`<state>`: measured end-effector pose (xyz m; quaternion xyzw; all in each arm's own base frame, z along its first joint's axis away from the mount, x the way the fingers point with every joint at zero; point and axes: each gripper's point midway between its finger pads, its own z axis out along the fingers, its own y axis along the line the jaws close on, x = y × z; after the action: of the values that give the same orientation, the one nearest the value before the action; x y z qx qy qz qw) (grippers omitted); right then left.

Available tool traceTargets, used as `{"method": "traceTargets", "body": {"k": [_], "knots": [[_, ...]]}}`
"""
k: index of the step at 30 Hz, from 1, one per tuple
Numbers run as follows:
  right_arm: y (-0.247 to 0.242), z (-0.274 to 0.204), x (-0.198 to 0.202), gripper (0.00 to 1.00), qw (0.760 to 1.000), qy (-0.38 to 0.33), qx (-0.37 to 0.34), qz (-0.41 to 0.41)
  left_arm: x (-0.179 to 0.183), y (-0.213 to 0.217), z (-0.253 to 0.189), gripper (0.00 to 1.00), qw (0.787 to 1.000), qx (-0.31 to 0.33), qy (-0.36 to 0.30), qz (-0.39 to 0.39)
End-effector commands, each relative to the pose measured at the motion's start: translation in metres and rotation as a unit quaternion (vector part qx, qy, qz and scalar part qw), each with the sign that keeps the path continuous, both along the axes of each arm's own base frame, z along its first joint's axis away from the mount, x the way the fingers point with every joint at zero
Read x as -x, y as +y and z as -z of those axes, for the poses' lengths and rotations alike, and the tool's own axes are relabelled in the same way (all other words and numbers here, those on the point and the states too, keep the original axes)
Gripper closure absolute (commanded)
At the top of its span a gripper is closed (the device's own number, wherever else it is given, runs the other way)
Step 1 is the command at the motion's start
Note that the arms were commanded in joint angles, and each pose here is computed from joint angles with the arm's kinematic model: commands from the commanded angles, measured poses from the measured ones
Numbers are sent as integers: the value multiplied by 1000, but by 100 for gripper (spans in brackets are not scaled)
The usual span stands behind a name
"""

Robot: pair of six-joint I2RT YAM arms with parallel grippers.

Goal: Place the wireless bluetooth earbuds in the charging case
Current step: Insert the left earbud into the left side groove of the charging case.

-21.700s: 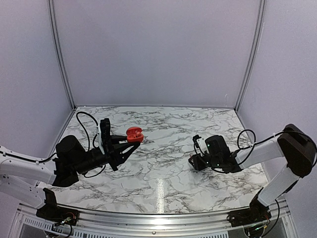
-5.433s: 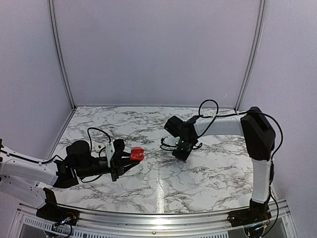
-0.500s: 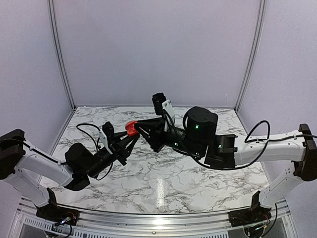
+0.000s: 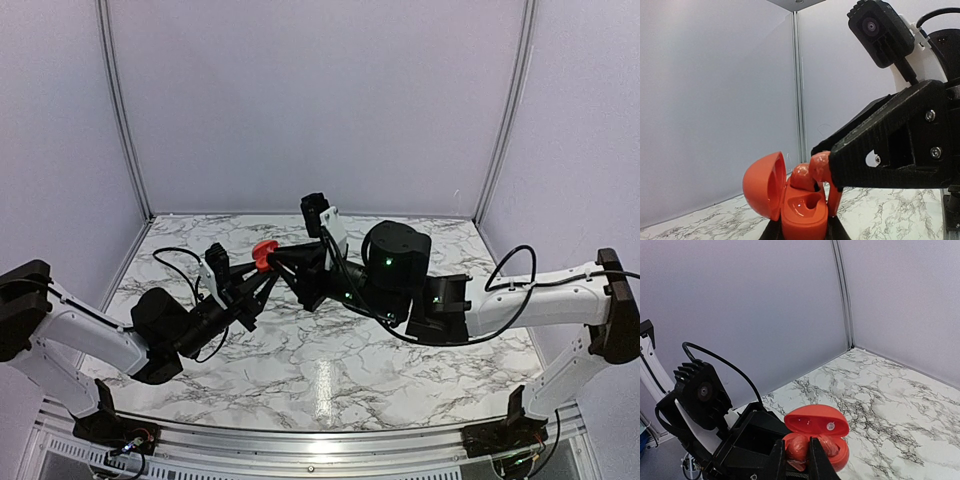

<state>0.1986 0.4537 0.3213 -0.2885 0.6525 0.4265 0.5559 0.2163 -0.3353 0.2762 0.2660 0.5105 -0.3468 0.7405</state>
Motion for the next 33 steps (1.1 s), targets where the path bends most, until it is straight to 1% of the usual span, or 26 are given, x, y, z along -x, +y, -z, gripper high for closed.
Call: {"method": "traceTargets", "body": {"k": [1, 10, 14, 23, 33], "knots": [[2, -32, 3, 93, 999, -10, -40, -1, 3, 1, -16, 100, 999, 29, -14, 2], [-6, -50, 8, 93, 998, -18, -57, -6, 2, -1, -13, 100, 1000, 24, -14, 2], [-9, -50, 8, 93, 998, -19, -58, 0, 2, -2, -13, 100, 1000, 23, -14, 4], [-3, -37, 4, 93, 999, -16, -46, 5, 6, -8, -14, 100, 999, 20, -19, 18], [-1, -22, -1, 93, 999, -13, -26, 17, 6, -7, -19, 100, 999, 26, -21, 16]]}}
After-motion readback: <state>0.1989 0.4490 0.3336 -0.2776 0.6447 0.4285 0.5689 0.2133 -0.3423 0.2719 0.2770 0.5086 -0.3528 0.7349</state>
